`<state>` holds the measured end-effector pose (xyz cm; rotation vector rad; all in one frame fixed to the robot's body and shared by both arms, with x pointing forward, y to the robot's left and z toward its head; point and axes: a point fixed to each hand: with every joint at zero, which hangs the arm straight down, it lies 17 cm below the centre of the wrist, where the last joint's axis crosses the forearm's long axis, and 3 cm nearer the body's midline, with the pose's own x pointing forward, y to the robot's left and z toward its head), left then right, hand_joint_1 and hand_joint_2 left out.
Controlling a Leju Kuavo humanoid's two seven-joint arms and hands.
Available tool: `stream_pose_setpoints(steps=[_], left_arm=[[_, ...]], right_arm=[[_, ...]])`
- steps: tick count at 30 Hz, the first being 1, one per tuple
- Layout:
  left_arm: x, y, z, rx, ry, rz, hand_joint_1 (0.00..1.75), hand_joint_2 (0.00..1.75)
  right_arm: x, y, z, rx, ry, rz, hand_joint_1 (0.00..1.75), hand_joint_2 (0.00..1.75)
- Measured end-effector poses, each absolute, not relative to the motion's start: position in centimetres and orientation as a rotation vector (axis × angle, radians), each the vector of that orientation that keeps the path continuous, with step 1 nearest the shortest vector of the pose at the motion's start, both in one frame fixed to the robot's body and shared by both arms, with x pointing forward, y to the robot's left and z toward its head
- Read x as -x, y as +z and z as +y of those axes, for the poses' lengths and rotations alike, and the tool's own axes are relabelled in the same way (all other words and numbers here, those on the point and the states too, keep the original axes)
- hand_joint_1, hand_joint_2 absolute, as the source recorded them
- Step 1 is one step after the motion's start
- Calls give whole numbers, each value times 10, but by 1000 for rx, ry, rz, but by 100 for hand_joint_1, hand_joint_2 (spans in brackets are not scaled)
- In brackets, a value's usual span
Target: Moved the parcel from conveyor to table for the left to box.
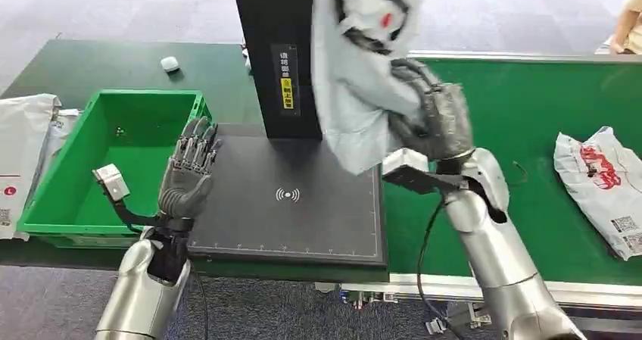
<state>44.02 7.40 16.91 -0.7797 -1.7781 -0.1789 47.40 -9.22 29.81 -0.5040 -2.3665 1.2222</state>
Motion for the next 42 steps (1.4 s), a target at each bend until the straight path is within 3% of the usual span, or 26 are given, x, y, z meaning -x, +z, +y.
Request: stream_pose_setpoints(steps=[5,8,14,18,22,23,24,34,42], left_arm=[[-443,169,77,774,-176,-1780,0,175],[-445,167,84,758,-167,-1781,0,175],[-449,153,98,695,-139,-1749,0,175],[-450,149,102,665,-131,-1737,0,175],[-450,151,105,647,-126,-1738,0,175],[-449,151,105,646,-125,-1740,0,175],[-448,152,105,646,-125,-1742,0,175],[-438,155,104,661,-134,-1773,0,175],[-437,158,104,673,-137,-1785,0,175]], right_arm=[[-455,243,-34,284,1508,-2225,175,175],[-457,168,-26,166,1747,-1874,175,175],[-458,44,-83,126,2027,-1203,175,175],[-477,29,-126,264,2086,-994,175,175],[-488,29,-142,338,2108,-961,175,175],[-491,31,-142,352,2102,-984,19,175],[-494,34,-140,366,2088,-1023,0,175],[-497,96,-86,329,1873,-1598,0,175],[-490,141,-68,236,1693,-1835,0,175]])
